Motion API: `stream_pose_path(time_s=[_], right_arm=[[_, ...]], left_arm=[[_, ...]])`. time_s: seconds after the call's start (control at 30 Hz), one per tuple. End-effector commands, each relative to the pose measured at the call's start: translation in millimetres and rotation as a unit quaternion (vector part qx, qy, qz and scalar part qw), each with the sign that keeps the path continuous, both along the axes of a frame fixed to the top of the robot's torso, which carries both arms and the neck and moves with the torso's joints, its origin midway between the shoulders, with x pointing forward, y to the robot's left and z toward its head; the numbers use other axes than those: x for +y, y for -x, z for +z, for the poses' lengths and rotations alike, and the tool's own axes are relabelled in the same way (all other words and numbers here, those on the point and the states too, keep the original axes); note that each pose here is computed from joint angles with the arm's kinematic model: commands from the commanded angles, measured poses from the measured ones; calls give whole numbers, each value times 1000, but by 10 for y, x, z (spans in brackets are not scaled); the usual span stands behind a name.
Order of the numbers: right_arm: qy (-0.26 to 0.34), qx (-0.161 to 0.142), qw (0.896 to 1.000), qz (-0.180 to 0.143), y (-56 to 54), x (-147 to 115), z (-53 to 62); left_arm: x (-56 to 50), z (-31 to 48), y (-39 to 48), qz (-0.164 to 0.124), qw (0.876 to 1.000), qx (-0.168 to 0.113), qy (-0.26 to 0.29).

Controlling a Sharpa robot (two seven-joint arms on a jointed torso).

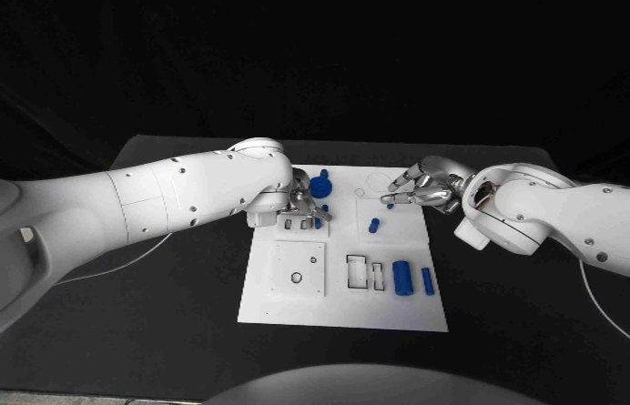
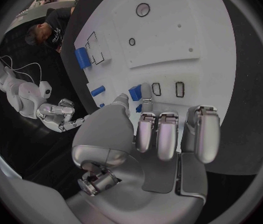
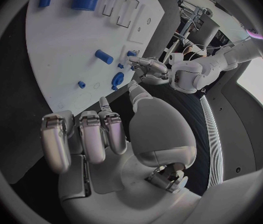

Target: Assemble the parts on the task board

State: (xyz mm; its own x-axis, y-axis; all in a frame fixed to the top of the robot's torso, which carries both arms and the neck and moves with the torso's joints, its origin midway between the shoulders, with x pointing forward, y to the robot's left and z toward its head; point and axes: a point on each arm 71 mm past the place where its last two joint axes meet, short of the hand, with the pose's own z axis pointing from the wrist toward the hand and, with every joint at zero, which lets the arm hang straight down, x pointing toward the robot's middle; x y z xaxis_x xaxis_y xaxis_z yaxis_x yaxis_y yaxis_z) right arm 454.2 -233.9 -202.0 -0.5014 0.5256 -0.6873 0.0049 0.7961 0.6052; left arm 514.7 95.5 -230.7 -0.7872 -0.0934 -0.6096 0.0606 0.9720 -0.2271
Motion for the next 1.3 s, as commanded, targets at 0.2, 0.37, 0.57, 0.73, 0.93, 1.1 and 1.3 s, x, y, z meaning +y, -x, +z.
stream_pose_path(time_s=[0.2, 0.37, 0.57, 0.73, 0.93, 1.1, 1.3], right_arm=[[8, 6, 1000, 7, 7, 9, -16], [9, 9, 1000, 7, 10, 8, -23], [13, 11, 1000, 8, 15, 6, -41], [14, 13, 1000, 8, 18, 11, -53], [14, 15, 1000, 9, 20, 14, -59], [15, 16, 1000, 9, 21, 10, -64], [16, 17, 1000, 8, 20, 13, -70]], left_arm=[[-48, -22, 8, 3, 1000, 4, 11], [-43, -29, -1, 5, 1000, 3, 10], [-37, -29, -10, 8, 1000, -1, 11], [-40, -28, -10, 7, 1000, -2, 10], [-43, -26, -12, 7, 1000, -5, 13], [-49, -24, -13, 8, 1000, -5, 17], [-55, -26, -13, 8, 1000, -5, 20]])
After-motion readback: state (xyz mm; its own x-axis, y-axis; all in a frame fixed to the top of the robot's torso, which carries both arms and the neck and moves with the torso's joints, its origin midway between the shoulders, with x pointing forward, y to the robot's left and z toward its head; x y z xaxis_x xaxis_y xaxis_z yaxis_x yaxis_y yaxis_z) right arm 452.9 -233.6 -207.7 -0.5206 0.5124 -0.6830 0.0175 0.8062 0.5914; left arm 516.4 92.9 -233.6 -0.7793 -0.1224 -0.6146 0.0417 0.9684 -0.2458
